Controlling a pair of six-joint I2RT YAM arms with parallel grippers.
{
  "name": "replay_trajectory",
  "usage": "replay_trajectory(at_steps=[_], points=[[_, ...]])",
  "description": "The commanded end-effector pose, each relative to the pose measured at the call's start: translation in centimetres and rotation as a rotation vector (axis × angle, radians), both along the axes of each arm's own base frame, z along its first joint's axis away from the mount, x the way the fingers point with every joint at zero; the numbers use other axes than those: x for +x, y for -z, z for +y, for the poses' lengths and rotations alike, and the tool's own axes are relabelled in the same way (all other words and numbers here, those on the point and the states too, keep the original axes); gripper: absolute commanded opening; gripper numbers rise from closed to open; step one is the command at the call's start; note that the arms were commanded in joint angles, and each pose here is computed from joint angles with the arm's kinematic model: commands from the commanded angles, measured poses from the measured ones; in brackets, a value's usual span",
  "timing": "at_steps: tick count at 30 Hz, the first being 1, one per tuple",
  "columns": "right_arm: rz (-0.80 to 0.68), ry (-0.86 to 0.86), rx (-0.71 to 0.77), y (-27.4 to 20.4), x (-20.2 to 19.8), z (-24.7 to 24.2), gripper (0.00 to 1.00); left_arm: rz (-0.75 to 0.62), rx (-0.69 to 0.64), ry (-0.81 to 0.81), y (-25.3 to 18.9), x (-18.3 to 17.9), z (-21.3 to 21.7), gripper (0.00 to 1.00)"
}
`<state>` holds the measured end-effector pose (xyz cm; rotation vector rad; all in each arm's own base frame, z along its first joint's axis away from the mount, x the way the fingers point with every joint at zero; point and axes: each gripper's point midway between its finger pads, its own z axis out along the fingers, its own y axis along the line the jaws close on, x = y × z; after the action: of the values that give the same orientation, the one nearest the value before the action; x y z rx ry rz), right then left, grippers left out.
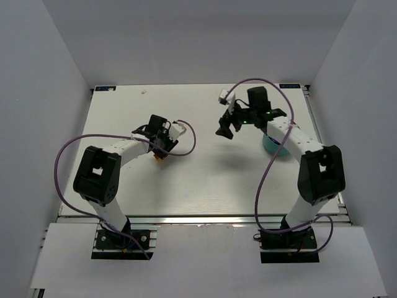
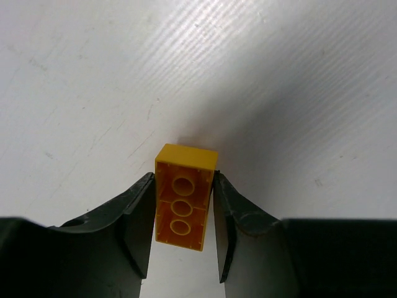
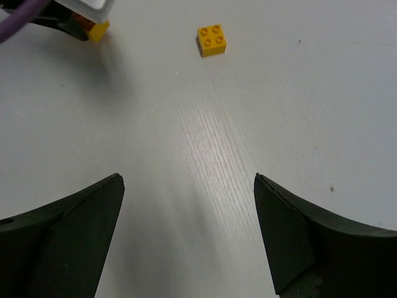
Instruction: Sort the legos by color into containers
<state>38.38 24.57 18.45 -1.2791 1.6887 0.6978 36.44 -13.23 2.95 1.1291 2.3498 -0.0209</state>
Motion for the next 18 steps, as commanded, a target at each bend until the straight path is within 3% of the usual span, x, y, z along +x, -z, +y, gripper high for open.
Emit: replay_trajectory(at_steps=[1,2,4,5,7,8,10,11,18], points=[[-0.088,0.122,-0.005,-1.2,4.3,3.0,0.89,-0.118,-0.223,-0.145,-6.5,2.3,-1.5,0.00],[-0.011,0.101,-0.013,1.1,4.5,4.1,0.89,-0.134,-0.264,-0.168,-7.8,2.3,-1.5,0.00],[-0.031,0.058,0.021,-0.7,5.9,6.6,0.89,-0.113,-0.341,-0.264,-8.6,1.7,-1.1,0.00],[0.007,0.044,-0.003,1.8,6.6,7.6,0.89,-0.110,-0.368,-0.298,-9.0,1.5,-0.8,0.00],[-0.060,-0.016,-0.030,0.7,8.0,9.7,0.89,-0.091,-0.442,-0.376,-9.9,0.5,-0.2,0.00],[-0.037,-0.047,-0.065,3.4,8.4,10.9,0.90,-0.088,-0.465,-0.406,-10.2,0.2,0.1,0.00],[-0.115,-0.118,-0.099,2.5,9.5,12.2,0.89,-0.086,-0.541,-0.477,-11.6,-0.4,0.7,0.00],[-0.100,-0.136,-0.121,4.5,9.7,13.1,0.89,-0.076,-0.556,-0.499,-11.4,-1.0,1.0,0.00],[-0.187,-0.121,-0.113,6.4,11.1,17.0,0.89,-0.120,-0.691,-0.576,-14.3,-2.8,1.5,0.00]])
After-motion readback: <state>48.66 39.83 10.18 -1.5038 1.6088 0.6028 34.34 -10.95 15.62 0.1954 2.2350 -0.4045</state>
